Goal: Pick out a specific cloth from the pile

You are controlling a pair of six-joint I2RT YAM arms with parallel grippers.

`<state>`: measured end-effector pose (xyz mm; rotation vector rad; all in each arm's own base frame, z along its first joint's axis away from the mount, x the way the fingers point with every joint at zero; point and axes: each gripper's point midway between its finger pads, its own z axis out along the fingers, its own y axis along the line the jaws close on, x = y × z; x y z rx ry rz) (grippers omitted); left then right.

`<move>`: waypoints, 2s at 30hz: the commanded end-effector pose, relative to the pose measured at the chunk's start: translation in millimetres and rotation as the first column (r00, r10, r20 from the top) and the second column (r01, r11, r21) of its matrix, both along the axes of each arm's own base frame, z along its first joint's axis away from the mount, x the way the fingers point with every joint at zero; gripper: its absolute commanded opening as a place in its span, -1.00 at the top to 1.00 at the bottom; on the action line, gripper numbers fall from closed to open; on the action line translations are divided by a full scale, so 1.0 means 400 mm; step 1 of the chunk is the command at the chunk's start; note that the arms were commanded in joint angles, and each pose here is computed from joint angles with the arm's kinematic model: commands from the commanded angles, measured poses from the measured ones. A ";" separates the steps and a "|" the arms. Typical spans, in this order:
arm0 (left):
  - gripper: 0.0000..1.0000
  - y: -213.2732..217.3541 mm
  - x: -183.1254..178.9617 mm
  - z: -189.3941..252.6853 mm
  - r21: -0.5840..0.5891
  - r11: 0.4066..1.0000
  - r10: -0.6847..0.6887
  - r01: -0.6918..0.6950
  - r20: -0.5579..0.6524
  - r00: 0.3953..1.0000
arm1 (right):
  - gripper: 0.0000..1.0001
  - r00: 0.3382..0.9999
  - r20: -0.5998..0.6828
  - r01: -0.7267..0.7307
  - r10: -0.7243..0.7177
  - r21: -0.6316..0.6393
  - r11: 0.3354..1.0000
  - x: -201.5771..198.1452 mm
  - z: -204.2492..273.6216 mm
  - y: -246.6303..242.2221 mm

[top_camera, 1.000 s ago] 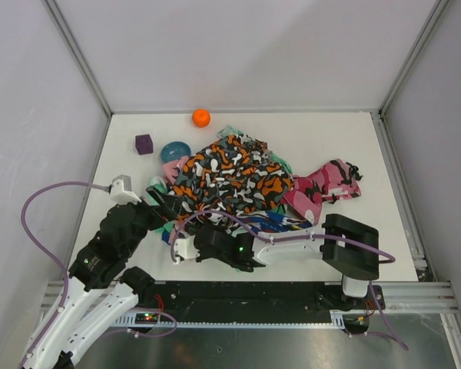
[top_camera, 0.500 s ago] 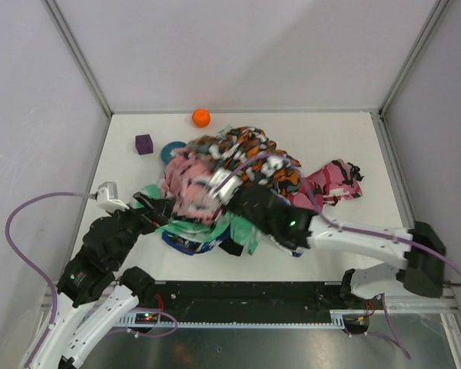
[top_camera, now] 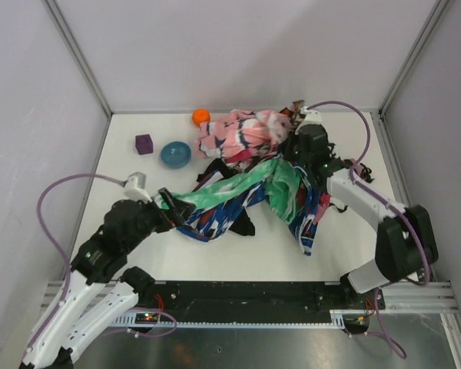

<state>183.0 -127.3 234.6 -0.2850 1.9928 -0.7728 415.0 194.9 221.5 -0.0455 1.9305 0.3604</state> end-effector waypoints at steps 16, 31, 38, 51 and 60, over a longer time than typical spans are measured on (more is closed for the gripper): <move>-0.99 -0.441 -0.009 -0.249 0.166 0.903 -0.338 0.396 -0.293 0.894 | 1.00 0.785 -0.578 0.281 -0.224 0.010 0.960 -0.047 -0.492 -0.221; -0.90 -0.519 0.126 -0.450 0.287 0.956 0.068 0.057 -0.408 0.910 | 1.00 0.785 -0.584 0.297 -0.207 0.061 0.953 -0.083 -0.487 -0.252; -0.76 -0.428 0.132 -0.506 0.405 0.911 0.256 -0.082 -0.397 0.881 | 1.00 0.784 -0.577 0.320 -0.229 0.060 0.945 -0.087 -0.481 -0.274; 0.97 -0.476 0.186 -0.392 0.418 0.906 0.097 0.063 -0.352 0.931 | 1.00 0.786 -0.560 0.347 -0.261 0.049 0.937 -0.096 -0.460 -0.296; 0.98 -0.693 0.069 0.239 0.235 0.795 -0.587 0.559 0.067 0.807 | 1.00 0.750 -0.561 0.403 -0.350 -0.031 0.915 -0.119 -0.462 -0.342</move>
